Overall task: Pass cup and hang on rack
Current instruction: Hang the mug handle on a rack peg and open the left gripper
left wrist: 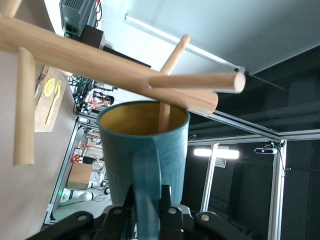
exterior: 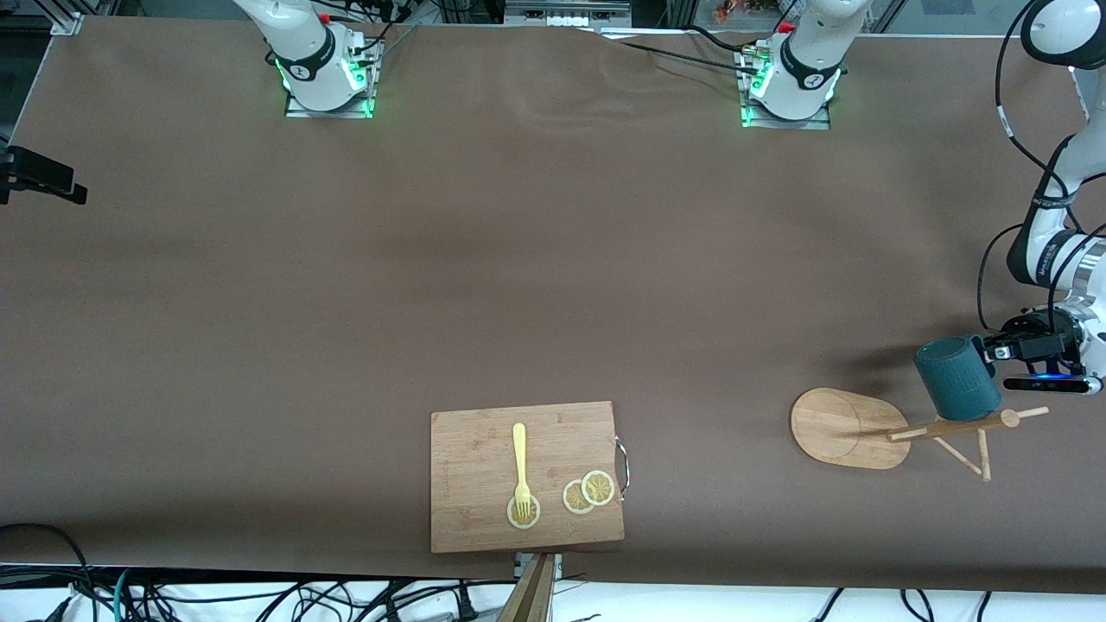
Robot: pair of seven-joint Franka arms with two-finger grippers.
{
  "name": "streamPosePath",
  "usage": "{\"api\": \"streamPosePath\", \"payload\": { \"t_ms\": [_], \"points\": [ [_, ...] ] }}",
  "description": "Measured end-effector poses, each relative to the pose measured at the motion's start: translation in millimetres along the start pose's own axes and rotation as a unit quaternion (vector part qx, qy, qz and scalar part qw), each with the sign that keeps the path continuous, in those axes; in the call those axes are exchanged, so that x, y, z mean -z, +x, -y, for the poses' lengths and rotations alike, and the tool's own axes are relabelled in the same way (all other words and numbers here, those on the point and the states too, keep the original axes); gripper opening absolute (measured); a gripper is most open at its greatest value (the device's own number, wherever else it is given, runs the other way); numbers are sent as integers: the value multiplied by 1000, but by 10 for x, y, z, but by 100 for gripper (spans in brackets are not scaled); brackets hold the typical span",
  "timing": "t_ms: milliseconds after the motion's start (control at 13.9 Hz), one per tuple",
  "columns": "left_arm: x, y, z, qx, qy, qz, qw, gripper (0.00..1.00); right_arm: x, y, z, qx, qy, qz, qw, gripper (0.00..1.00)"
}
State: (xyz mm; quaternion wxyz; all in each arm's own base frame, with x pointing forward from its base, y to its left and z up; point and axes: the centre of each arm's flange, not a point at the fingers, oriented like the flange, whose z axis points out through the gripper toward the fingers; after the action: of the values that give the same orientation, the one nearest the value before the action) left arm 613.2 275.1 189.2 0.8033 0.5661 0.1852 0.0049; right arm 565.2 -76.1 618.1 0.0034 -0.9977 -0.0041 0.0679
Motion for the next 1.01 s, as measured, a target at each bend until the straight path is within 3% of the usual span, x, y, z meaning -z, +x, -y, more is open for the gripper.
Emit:
{"api": "streamPosePath", "payload": {
  "t_ms": [72, 144, 505, 649, 866, 1010],
  "points": [
    [12, 7, 24, 1, -2, 0, 1000, 25, 0, 0, 0, 0, 0, 0, 1000, 100],
    [21, 12, 53, 3, -4, 1, 1000, 32, 0, 0, -1, 0, 0, 0, 1000, 100],
    [89, -17, 89, 5, -3, 14, 1000, 83, 0, 0, -4, 0, 0, 0, 1000, 100],
    [222, -127, 22, 4, 53, 58, 997, 100, -1, 0, -4, 0, 0, 0, 1000, 100],
    [333, -245, -343, -11, 179, 110, 978, 100, -1, 0, -7, -1, 0, 0, 1000, 100],
    [203, -335, -692, -20, 271, 135, 953, 100, -1, 0, -8, -1, 0, 0, 1000, 100]
  ]
}}
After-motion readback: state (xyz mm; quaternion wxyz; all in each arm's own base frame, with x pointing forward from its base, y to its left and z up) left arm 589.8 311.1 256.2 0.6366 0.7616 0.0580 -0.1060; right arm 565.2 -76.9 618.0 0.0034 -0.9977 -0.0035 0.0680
